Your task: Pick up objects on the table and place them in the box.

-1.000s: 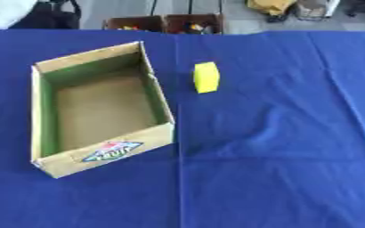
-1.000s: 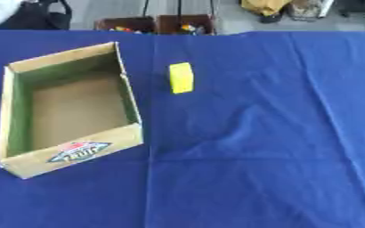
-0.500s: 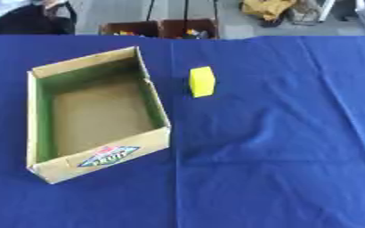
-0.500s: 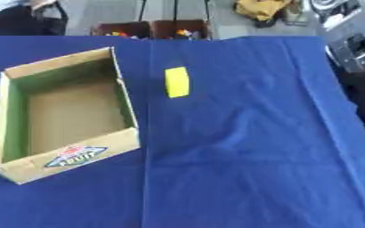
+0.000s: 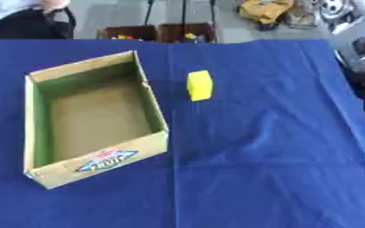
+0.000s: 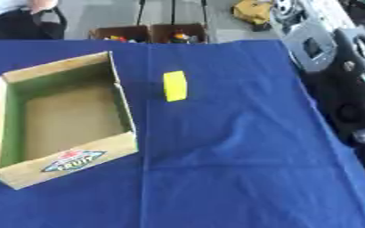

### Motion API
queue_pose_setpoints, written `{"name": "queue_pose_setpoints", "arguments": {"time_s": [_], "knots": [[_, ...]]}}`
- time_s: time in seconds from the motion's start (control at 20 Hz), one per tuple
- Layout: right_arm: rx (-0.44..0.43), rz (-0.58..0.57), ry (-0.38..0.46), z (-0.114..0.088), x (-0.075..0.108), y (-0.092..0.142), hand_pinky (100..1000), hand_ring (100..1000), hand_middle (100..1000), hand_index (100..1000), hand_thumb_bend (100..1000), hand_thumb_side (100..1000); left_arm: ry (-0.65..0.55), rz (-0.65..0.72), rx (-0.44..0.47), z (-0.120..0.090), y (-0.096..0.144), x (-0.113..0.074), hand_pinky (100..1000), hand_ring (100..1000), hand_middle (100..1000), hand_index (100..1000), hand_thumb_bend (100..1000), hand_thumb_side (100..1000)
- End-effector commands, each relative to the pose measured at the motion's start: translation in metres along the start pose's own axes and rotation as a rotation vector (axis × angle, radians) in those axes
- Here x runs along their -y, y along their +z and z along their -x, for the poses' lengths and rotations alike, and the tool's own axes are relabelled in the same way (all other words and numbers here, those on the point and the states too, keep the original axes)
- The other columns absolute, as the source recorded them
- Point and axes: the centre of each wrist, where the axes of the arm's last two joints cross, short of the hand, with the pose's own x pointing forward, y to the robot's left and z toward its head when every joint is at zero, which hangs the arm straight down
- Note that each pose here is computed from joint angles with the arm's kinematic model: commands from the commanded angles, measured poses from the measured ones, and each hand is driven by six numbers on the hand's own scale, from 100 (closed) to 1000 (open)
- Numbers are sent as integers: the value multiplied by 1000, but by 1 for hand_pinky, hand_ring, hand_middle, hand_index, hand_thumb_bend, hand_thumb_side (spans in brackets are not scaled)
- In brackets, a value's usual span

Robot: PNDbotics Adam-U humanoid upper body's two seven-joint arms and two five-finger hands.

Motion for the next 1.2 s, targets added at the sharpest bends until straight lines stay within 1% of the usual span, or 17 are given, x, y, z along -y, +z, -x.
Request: {"name": "queue_pose_setpoints", "arguments": {"time_s": [0.05,0.15,0.25,0.3,0.4,0.45,0.55,0.65,0.7,0.75,0.85,0.9,0.95,1.0,1.1,1.15,1.2], "knots": [[-17,-62,44,6,-1,-11,885,928,919,942,508,936,-3,17,36,-6,-9,-2,757,923,939,997,100,1000],[-22,-116,50,8,-8,-13,898,939,918,935,524,903,-1,17,36,-6,-9,-2,757,923,940,997,100,1000],[-26,-164,46,9,-14,-15,919,954,946,975,549,841,2,17,36,-6,-10,-1,757,923,940,997,100,1000],[-27,-187,36,10,-16,-15,932,964,952,1000,585,824,3,17,36,-6,-10,-1,757,923,940,996,100,1000],[-34,-235,5,12,-21,-15,936,970,957,1000,618,815,5,19,36,-6,-10,-1,757,924,940,996,100,1000],[-39,-254,-9,13,-23,-15,938,976,961,1000,675,821,5,20,36,-6,-10,0,757,926,940,996,100,1000],[-46,-281,-28,15,-27,-15,933,975,961,1000,678,838,5,22,36,-6,-11,0,756,926,939,995,100,1000],[-53,-294,-31,17,-31,-14,921,967,957,1000,616,850,4,23,34,-6,-11,0,756,926,939,994,100,1000],[-54,-303,-32,17,-34,-13,915,963,953,996,596,824,4,22,33,-6,-11,0,755,926,938,993,100,1000],[-51,-321,-33,17,-38,-13,911,960,945,986,582,772,4,23,32,-6,-11,0,754,926,937,992,100,1000],[-38,-375,-35,18,-44,-12,907,954,936,970,580,691,5,24,31,-7,-12,1,754,926,936,990,100,1000],[-31,-399,-40,18,-46,-12,907,954,937,969,590,672,5,25,31,-7,-12,1,754,926,935,990,100,1000],[-23,-426,-48,17,-48,-12,908,957,939,971,630,606,5,26,29,-7,-12,1,753,925,934,990,100,1000],[-16,-451,-58,18,-49,-12,908,958,940,973,642,591,5,27,28,-7,-12,1,753,925,934,989,100,1000],[-4,-500,-74,18,-51,-12,904,953,941,979,703,535,5,29,28,-7,-12,2,753,925,932,988,100,1000],[2,-522,-80,18,-52,-12,890,939,938,981,712,493,5,29,27,-7,-12,2,752,925,931,987,100,1000],[7,-543,-86,19,-53,-12,884,933,935,980,711,478,5,30,26,-7,-12,2,752,925,931,986,100,1000]]}}
